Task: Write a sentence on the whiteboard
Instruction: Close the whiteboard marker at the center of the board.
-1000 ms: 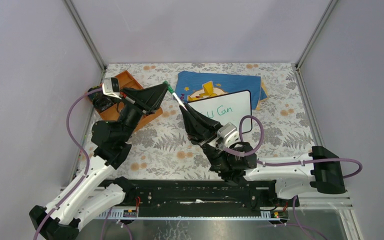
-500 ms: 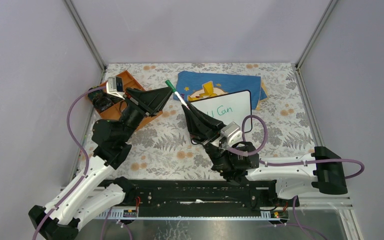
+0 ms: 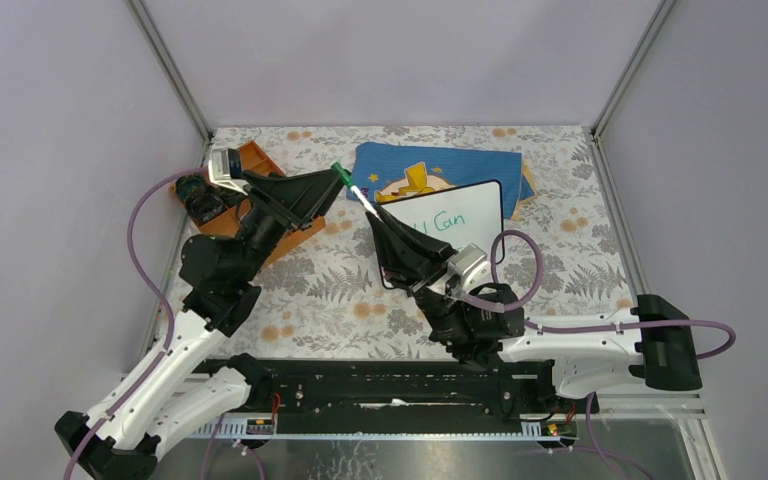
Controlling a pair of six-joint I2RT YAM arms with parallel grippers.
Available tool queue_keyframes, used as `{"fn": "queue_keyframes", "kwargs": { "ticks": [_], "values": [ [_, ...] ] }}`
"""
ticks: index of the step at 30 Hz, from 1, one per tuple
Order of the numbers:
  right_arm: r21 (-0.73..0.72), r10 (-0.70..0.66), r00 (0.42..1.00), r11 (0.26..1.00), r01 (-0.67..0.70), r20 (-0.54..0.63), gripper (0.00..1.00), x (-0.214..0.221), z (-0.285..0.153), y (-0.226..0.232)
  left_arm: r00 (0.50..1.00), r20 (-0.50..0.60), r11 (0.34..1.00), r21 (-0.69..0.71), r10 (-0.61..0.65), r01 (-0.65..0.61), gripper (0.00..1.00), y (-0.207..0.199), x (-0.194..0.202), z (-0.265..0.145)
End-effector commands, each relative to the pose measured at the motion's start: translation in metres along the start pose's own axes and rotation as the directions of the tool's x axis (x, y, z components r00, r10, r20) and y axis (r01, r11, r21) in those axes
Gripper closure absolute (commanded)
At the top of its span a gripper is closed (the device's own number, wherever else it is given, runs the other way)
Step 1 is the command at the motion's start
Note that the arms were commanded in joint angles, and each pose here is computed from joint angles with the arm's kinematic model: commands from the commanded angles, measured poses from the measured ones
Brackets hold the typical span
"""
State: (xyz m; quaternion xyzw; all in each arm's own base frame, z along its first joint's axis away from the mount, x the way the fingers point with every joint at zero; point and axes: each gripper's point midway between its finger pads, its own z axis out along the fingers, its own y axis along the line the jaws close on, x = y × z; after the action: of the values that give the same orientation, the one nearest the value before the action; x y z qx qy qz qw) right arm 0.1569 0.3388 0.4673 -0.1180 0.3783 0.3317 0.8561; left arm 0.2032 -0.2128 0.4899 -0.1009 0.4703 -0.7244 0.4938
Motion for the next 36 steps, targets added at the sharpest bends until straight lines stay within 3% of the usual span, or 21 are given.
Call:
{"fn": "queue_keyframes", "kwargs": {
  "ticks": [1,26,31,36],
  "values": [
    [-0.012,0.054,0.996,0.998,-0.054,0.064,1.0,-0.026,0.002,-0.006,0.998,0.015,0.998,0.025,0.062,-0.062,0.18,-0.019,-0.008,0.008],
    [-0.014,0.043,0.998,0.999,-0.043,0.037,1.0,-0.02,0.001,-0.005,0.997,-0.015,0.997,-0.013,0.073,-0.073,0.64,-0.01,-0.004,0.014],
    [0.003,0.027,0.999,1.0,-0.027,0.03,1.0,-0.017,0.001,-0.008,0.997,-0.021,0.997,-0.026,0.079,-0.079,0.77,-0.007,-0.002,0.012],
    [0.016,0.014,1.0,1.0,-0.015,0.027,1.0,-0.015,0.004,-0.008,0.997,-0.031,0.997,-0.033,0.066,-0.067,1.0,-0.003,0.001,0.009]
  ]
}}
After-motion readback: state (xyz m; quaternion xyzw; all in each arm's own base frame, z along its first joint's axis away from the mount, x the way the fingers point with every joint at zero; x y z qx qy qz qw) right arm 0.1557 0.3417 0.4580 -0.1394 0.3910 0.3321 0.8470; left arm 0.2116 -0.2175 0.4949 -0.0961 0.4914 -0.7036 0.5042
